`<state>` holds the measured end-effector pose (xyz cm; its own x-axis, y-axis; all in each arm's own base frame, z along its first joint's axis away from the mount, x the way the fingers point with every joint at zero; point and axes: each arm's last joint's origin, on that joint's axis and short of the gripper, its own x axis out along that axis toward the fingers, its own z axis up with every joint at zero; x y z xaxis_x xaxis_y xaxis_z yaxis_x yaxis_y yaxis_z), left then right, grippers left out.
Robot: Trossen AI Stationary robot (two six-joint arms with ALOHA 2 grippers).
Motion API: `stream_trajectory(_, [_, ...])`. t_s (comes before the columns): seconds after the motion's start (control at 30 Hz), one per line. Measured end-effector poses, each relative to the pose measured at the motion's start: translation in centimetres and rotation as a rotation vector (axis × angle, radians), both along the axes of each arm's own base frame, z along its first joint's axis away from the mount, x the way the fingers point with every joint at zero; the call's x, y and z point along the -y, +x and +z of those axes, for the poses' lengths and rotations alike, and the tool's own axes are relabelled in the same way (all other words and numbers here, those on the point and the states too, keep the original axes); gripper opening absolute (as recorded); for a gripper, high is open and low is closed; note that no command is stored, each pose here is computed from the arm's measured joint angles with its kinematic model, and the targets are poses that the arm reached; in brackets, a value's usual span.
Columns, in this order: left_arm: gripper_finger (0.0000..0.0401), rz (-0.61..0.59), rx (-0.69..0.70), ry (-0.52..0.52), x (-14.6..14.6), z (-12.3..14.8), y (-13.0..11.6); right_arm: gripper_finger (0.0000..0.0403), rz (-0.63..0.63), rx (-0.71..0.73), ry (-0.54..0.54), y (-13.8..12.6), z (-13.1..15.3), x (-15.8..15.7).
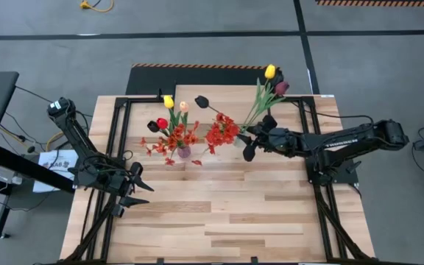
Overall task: Pick and place flowers into a vace then onto a shelf
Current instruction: Put the transparent vase with flowers on the shelf
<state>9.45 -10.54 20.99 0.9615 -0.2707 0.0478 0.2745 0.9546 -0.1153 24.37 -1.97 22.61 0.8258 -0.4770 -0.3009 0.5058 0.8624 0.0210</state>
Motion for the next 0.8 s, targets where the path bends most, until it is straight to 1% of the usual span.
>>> stream_trajectory(0.33, [0.0178, 0.0, 0.0, 0.0, 0.0, 0.0, 0.0, 0.014, -0.013, 0.024, 0.001, 0.0, 0.2, 0.4])
stream_trajectory(0.53, [0.0178, 0.0, -0.004, 0.006, 0.0, -0.1, 0.0, 0.014, -0.01, 0.069, 0.001, 0.1, 0.6, 0.4])
stream_trajectory(0.8, [0.0178, 0.0, -0.011, 0.017, 0.0, -0.2, 0.0, 0.014, 0.03, 0.096, 0.042, 0.5, 1.2, 0.3])
